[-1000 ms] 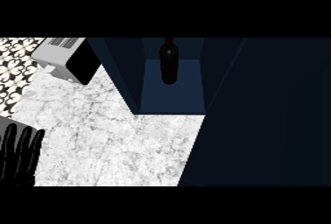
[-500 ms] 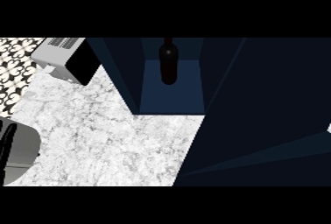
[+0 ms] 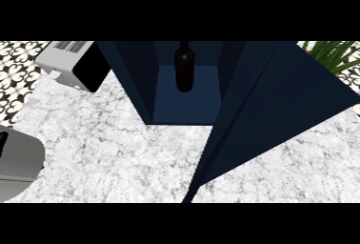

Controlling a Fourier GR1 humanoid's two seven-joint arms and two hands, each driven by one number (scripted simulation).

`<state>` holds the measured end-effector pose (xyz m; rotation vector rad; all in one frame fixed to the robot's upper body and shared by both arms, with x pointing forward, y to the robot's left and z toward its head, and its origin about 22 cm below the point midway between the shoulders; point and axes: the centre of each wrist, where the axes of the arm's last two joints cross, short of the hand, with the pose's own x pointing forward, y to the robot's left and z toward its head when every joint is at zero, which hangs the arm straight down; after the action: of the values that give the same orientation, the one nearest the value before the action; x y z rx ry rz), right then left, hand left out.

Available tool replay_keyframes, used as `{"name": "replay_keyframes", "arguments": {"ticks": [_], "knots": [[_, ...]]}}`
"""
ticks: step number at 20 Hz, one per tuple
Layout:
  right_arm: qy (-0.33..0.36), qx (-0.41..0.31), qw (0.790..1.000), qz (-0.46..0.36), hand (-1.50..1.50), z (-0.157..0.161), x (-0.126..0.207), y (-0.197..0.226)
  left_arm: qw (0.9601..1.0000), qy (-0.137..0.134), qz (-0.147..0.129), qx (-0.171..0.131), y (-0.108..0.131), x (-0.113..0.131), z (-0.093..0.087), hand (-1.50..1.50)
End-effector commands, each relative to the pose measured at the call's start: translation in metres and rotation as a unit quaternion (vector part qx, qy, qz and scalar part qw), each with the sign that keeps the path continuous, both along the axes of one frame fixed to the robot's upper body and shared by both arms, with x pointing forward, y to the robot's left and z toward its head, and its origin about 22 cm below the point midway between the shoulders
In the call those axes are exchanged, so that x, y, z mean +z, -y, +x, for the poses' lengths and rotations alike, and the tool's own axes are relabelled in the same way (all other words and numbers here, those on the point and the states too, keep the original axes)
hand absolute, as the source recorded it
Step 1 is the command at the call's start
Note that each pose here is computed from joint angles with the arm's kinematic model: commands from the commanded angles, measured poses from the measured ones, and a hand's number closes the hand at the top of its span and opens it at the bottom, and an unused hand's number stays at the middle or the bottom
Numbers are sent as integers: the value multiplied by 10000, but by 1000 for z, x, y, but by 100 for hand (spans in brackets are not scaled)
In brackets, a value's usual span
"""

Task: Pick up the wine, place it into the cabinet and close the cabinet

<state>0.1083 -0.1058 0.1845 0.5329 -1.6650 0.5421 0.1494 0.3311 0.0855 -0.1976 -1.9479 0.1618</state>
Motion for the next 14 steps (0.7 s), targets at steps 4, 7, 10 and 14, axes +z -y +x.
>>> {"name": "replay_keyframes", "arguments": {"ticks": [4,7,10,14], "knots": [[527,403,9976,186,150,-4,8,-49,9994,-105,-243,-201,3,0,5,-150],[569,331,9978,112,150,9,23,-49,9993,-9,-271,-245,-6,2,14,-150],[454,447,9979,78,150,18,23,-59,9991,21,-319,-284,8,14,17,-150],[340,371,9986,174,150,41,33,-71,9993,-26,-274,-236,12,5,20,-150]]}}
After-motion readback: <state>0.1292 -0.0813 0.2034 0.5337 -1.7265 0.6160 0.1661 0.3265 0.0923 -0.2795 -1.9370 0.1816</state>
